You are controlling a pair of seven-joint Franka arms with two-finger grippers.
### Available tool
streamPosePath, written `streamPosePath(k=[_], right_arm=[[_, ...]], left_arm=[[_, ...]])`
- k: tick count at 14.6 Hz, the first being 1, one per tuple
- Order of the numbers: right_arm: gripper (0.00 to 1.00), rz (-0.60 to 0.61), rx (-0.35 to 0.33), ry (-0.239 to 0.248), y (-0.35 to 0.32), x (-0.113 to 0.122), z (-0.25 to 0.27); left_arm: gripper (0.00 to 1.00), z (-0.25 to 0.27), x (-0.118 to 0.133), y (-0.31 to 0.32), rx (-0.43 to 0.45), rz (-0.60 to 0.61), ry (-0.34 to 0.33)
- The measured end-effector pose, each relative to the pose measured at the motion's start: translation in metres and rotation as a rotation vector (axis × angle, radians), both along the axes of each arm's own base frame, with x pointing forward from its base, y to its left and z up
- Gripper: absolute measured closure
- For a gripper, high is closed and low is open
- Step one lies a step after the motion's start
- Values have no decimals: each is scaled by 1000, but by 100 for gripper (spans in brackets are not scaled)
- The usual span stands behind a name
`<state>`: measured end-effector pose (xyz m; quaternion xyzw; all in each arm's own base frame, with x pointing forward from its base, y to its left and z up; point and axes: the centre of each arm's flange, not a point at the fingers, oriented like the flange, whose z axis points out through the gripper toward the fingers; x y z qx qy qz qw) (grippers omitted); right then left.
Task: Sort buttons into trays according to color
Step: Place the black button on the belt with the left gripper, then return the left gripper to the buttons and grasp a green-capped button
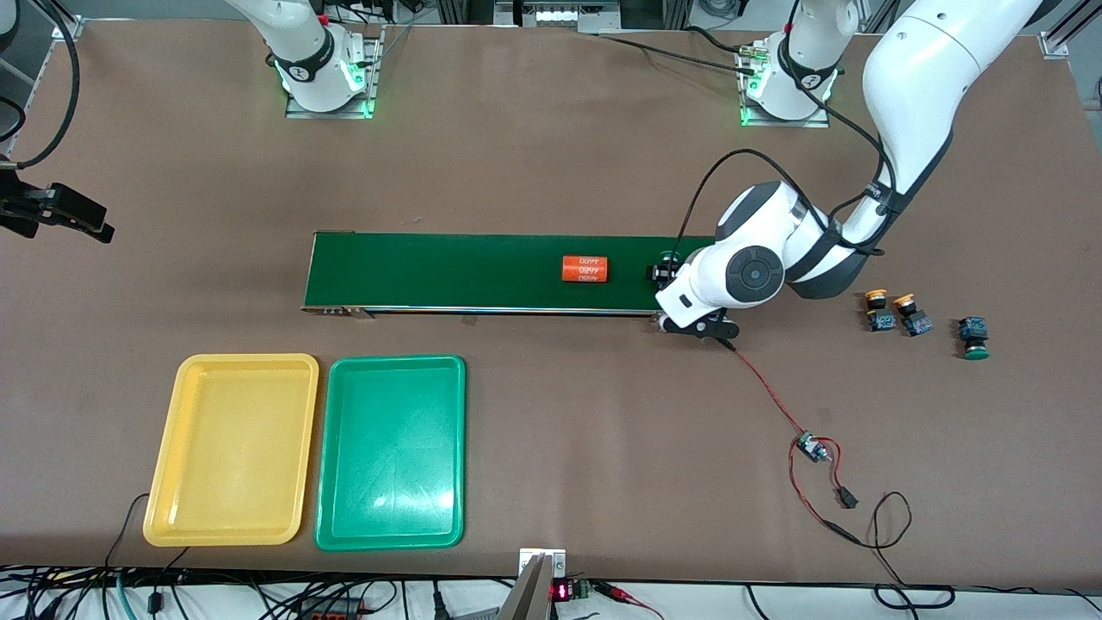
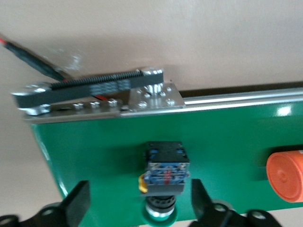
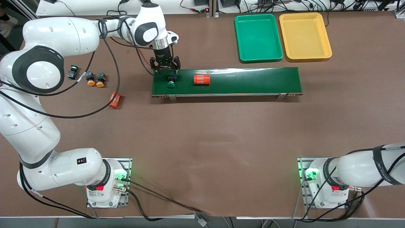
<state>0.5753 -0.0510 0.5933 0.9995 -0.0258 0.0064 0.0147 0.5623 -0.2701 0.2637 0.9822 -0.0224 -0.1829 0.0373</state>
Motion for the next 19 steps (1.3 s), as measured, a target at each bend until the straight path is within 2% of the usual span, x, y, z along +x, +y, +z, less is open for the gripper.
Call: streamPosePath(k=[2,5,8,10,12,17,19], right_arm=[[0,0,0,0,0,0,0],[0,0,0,1,0,0,0],[0,0,0,1,0,0,0],[0,0,0,1,0,0,0],[0,0,0,1,0,0,-1],[0,0,0,1,0,0,-1],[0,0,0,1,0,0,-1]], left_arm=[[0,34,23,22,32,30,9],[0,83,64,78,63,125,-18],[0,82,92,158,130,241,-37],[0,65,100,212,215,233,-50],[0,49,104,258,269,168,-48],[0,4,97,369,350,174,18],[0,-17,93,415,354,183,10]])
